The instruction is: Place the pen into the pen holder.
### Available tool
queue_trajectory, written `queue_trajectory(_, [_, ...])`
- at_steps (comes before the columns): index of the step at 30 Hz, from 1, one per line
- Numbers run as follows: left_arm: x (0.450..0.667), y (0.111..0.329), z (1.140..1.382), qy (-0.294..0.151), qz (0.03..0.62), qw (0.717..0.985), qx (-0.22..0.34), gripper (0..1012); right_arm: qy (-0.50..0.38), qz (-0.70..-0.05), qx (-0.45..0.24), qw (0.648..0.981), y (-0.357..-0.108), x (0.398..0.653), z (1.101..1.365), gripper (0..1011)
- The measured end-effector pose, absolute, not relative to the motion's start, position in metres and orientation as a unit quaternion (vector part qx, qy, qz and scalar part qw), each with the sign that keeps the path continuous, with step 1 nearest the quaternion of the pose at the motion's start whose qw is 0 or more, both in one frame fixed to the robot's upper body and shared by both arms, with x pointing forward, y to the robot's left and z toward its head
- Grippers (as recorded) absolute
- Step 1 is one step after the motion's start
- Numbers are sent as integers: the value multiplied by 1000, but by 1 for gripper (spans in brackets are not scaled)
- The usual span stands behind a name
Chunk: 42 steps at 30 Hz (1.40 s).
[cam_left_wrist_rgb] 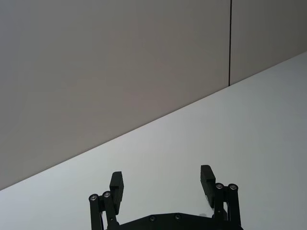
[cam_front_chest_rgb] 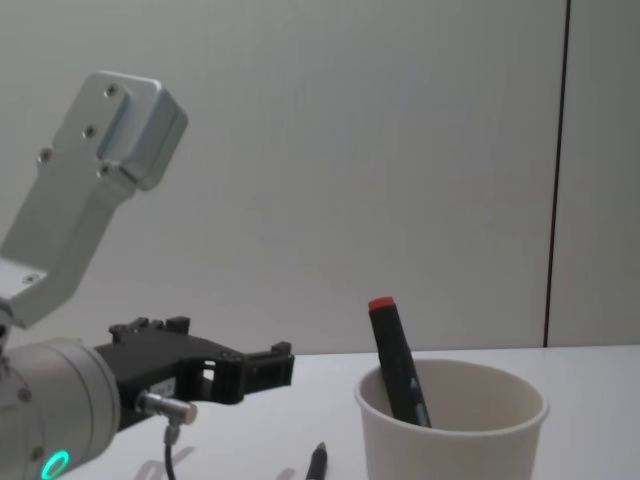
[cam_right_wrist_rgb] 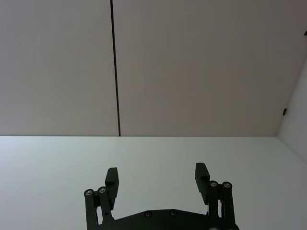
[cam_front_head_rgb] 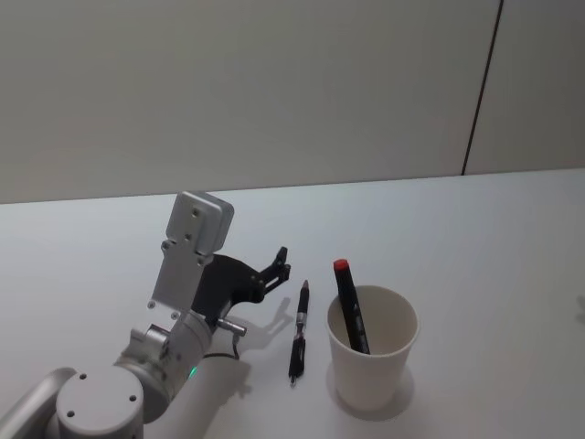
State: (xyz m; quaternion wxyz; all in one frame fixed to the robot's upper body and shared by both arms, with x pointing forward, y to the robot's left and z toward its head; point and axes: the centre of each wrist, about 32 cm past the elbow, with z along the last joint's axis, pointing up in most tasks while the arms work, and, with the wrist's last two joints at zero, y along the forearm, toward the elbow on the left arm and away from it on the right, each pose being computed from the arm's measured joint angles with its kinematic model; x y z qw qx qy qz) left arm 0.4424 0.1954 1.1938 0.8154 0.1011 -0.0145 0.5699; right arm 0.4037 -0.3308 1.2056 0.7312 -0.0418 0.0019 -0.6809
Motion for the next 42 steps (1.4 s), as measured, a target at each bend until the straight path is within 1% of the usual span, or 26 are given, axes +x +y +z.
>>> queue_trajectory(16, [431,182,1183,22,555,825,109,1001,2,-681,-42,731,-331,404,1206,1001])
queue_trajectory(32, [421,174,1175,36,552,823,130,1001,2,-681,-42,731,-331,404,1206,1001])
queue_trajectory(42, [419,172,1173,39,545,825,143,1001,2,-681,-42,731,-331,404,1205,1001])
